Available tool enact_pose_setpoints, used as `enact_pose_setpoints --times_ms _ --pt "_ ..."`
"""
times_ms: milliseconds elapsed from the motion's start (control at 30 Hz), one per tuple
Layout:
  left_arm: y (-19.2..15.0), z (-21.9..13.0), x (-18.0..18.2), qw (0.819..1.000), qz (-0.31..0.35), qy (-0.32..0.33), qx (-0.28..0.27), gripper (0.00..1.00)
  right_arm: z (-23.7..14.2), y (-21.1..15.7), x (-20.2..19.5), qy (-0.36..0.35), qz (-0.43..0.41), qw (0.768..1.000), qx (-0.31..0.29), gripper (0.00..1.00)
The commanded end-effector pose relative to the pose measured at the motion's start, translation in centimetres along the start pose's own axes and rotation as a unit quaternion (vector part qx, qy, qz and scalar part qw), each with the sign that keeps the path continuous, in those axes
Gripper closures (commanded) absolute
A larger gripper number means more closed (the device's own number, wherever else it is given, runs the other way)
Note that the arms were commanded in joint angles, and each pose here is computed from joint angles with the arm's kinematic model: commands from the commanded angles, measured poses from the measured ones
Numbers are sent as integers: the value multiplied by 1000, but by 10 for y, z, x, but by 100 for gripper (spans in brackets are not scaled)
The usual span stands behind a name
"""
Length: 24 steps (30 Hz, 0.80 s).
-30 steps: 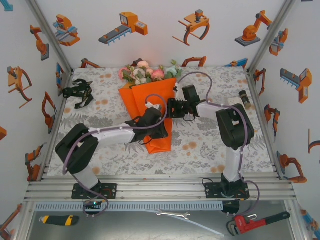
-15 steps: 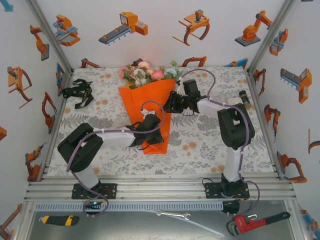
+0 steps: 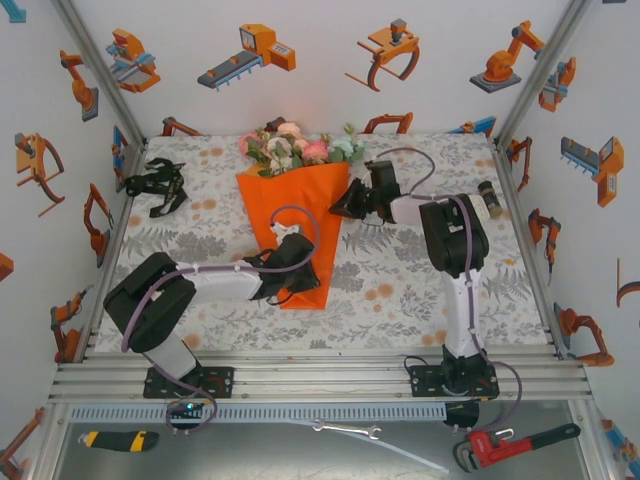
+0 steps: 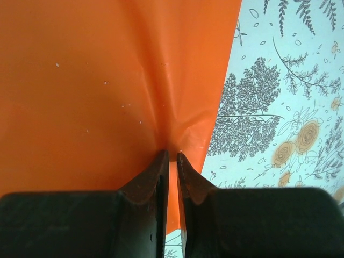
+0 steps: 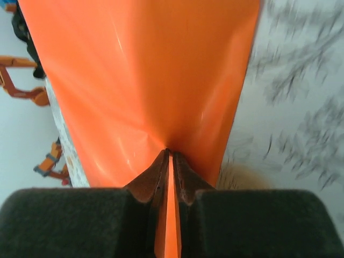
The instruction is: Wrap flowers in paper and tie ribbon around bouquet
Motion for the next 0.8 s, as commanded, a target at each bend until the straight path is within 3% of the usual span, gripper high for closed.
enact_pose_setpoints --times_ms 0,433,567,767 --pt "-29 -3 27 998 9 50 44 81 8 28 -10 -28 8 999 -44 83" --pt "-36 -9 37 997 1 57 45 81 31 112 -14 -42 37 993 -108 79" --pt "-31 -14 32 998 3 47 34 81 27 126 22 -9 24 994 -102 76" --pt "-4 -37 16 1000 5 20 -11 72 -31 113 88 55 -12 993 -103 73"
Point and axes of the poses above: each hand's point on the last joint's axis, 136 mm out from that joint toward the fingers, its own z axis out along the fingers, its own x axis along the line the jaws close on, y = z × x, the point moved 3 cm from there along -z, back along the fingers, and after that the axes turned 11 degrees about z, right-handed, at the moved point
